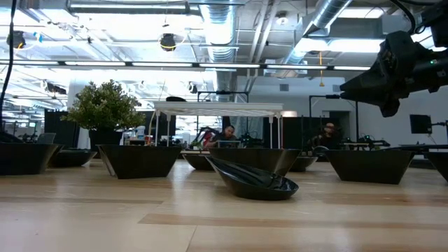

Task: Pick & Place Mini shaped plates
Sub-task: Stack the black drop shaped plate on top of the black drop shaped plate on the shelf

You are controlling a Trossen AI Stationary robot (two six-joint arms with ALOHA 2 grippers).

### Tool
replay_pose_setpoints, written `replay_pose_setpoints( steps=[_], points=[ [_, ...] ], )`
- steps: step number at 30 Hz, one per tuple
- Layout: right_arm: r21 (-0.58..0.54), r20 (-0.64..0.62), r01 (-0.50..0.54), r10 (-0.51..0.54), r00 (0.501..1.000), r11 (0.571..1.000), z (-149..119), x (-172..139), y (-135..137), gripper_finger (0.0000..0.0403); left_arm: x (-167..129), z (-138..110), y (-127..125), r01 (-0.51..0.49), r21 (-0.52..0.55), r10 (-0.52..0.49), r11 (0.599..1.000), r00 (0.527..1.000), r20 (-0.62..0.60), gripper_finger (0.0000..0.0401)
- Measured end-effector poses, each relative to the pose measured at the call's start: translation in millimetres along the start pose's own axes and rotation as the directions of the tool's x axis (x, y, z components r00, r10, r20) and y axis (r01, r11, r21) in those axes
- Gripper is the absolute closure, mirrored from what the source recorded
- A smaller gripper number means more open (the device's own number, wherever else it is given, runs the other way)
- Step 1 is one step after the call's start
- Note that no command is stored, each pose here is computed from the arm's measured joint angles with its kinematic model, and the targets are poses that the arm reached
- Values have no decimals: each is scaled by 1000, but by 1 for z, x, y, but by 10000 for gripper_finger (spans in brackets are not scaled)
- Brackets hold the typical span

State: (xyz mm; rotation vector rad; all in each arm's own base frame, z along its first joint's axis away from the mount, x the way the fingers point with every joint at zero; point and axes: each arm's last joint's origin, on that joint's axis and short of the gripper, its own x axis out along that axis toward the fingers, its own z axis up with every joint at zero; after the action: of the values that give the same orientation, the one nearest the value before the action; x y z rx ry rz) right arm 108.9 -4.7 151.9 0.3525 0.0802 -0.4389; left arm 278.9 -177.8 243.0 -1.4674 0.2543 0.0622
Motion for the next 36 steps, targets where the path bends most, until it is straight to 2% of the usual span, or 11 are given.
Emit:
replay_pose_setpoints(
  steps=[6, 10, 13, 15, 17, 22, 26, 30, 36],
  points=[
    [0, 0, 0, 0, 1000, 1000, 0, 0, 0, 284, 28, -28, -27, -74, 37, 73, 997, 997, 28, 390],
    [0, -1, 0, 0, 1000, 1000, 0, 0, 0, 284, 55, -39, -27, -197, 27, 197, 980, 980, -3, 389],
    [0, -1, 1, -1, 1000, 1000, 0, 0, 0, 284, 69, -42, -12, -347, -28, 345, 937, 936, -66, 390],
    [-1, -1, 1, -1, 1000, 1000, 0, 0, 0, 284, 73, -41, 3, -454, -93, 441, 886, 888, -131, 391],
    [-1, -1, 1, -1, 1000, 1000, 0, 0, 0, 284, 78, -42, 15, -516, -118, 486, 849, 848, -210, 391],
    [0, 0, 1, -1, 1000, 1000, 0, 0, 0, 284, 81, -45, 25, -533, -116, 496, 838, 833, -246, 391],
    [-1, -1, 1, -1, 1000, 1000, 0, 0, 0, 284, 83, -39, 27, -527, -153, 497, 836, 846, -196, 389],
    [-1, -1, 1, -1, 1000, 1000, 0, 0, 0, 284, 84, -29, 32, -567, -249, 548, 785, 823, -147, 390],
    [0, 0, 2, -2, 1000, 1000, 0, 0, 0, 284, 79, -20, 34, -672, -243, 672, 700, 734, -94, 390]
  ],
)
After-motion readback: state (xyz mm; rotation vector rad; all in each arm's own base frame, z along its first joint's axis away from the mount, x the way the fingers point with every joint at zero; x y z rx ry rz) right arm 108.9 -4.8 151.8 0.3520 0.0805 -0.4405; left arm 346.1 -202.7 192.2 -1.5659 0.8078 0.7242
